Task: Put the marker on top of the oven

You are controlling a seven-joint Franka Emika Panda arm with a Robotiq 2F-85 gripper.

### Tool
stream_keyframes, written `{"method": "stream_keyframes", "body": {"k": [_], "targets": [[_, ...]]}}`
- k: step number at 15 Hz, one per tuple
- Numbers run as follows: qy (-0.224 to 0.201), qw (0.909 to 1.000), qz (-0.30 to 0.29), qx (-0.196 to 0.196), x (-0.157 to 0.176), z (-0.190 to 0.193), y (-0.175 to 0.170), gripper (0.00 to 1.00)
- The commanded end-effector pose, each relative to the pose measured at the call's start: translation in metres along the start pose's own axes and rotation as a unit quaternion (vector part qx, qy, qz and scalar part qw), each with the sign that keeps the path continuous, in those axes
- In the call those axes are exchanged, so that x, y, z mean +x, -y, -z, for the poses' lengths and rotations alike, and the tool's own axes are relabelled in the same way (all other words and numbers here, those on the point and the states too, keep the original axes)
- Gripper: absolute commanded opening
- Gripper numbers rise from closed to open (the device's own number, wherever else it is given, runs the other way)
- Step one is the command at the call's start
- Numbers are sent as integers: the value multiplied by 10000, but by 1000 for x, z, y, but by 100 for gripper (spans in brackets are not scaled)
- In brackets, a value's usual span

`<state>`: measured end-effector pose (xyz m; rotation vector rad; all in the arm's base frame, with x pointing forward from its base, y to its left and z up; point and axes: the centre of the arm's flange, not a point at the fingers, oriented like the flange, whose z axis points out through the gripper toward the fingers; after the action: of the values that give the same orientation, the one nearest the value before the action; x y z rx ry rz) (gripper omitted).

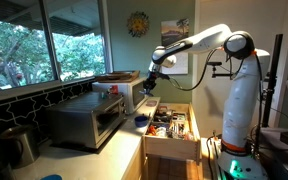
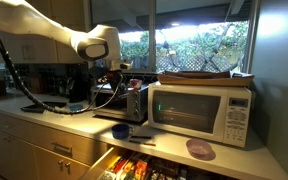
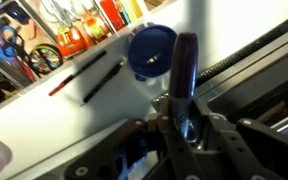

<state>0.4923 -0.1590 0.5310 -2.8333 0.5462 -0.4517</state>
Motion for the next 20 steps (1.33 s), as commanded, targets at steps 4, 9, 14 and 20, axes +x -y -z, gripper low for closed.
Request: {"method": "stream_keyframes", "body": {"k": [4,9,14,20], "targets": [[-453,9823,1795,296,13,12,168,6],[-748,9675,2389,361,8,45,222,25],[-776,9614,2615,348,36,42,230,6],[44,9252,3747,-601,77,4,337,6]]}}
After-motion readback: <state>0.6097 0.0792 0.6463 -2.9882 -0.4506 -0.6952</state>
